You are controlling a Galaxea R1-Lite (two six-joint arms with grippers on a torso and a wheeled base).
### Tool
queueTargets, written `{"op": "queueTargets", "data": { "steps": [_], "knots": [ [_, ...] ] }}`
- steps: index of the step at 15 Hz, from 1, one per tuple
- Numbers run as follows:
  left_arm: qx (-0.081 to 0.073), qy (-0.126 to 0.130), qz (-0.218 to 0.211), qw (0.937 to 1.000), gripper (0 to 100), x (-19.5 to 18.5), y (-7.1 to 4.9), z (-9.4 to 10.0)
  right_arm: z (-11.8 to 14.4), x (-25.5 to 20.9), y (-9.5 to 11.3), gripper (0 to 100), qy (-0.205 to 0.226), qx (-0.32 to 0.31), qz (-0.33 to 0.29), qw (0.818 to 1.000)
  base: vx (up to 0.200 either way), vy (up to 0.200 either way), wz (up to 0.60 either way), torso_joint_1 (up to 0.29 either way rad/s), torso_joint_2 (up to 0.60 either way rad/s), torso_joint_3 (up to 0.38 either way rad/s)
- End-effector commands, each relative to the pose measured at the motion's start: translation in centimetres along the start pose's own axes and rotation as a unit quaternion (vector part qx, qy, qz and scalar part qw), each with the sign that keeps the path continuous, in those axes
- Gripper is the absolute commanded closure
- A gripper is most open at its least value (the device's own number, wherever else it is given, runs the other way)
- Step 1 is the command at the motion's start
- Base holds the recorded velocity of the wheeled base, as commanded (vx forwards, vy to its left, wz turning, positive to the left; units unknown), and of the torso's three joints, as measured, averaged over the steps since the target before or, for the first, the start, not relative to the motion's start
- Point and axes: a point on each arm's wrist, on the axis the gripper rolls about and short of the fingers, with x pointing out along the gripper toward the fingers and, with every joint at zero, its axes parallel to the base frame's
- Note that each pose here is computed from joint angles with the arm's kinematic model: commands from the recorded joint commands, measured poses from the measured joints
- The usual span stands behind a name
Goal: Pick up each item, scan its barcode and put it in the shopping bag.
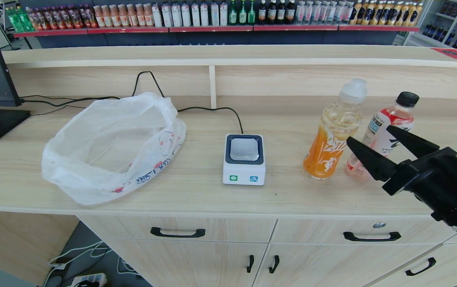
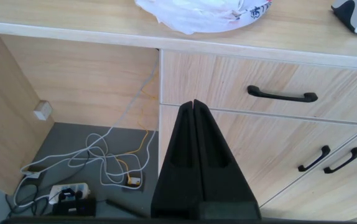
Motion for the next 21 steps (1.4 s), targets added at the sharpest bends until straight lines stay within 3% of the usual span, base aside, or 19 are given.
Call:
{"op": "queueTargets", "data": {
  "steps": [1,10,14,21],
  "knots": [
    [0.0,0.0,0.0,1.0,100,0.0,0.0,0.0,-1.3,0.5,0.1,0,0.025,0.005,0.003,1.0,0.0,0.0,0.0,0.0,0.0,0.0],
    [0.0,0.0,0.0,1.0,100,0.0,0.0,0.0,-3.8,3.0,-0.1,0,0.062,0.004,-0.001,0.998,0.0,0.0,0.0,0.0,0.0,0.0],
    [0.0,0.0,0.0,1.0,100,0.0,0.0,0.0,-4.2,3.9,-1.6,0,0.062,-0.004,-0.03,0.998,0.0,0.0,0.0,0.0,0.0,0.0],
    [0.0,0.0,0.0,1.0,100,0.0,0.0,0.0,-5.3,4.8,-1.4,0,0.075,-0.01,-0.023,0.997,0.0,0.0,0.0,0.0,0.0,0.0]
  ]
}}
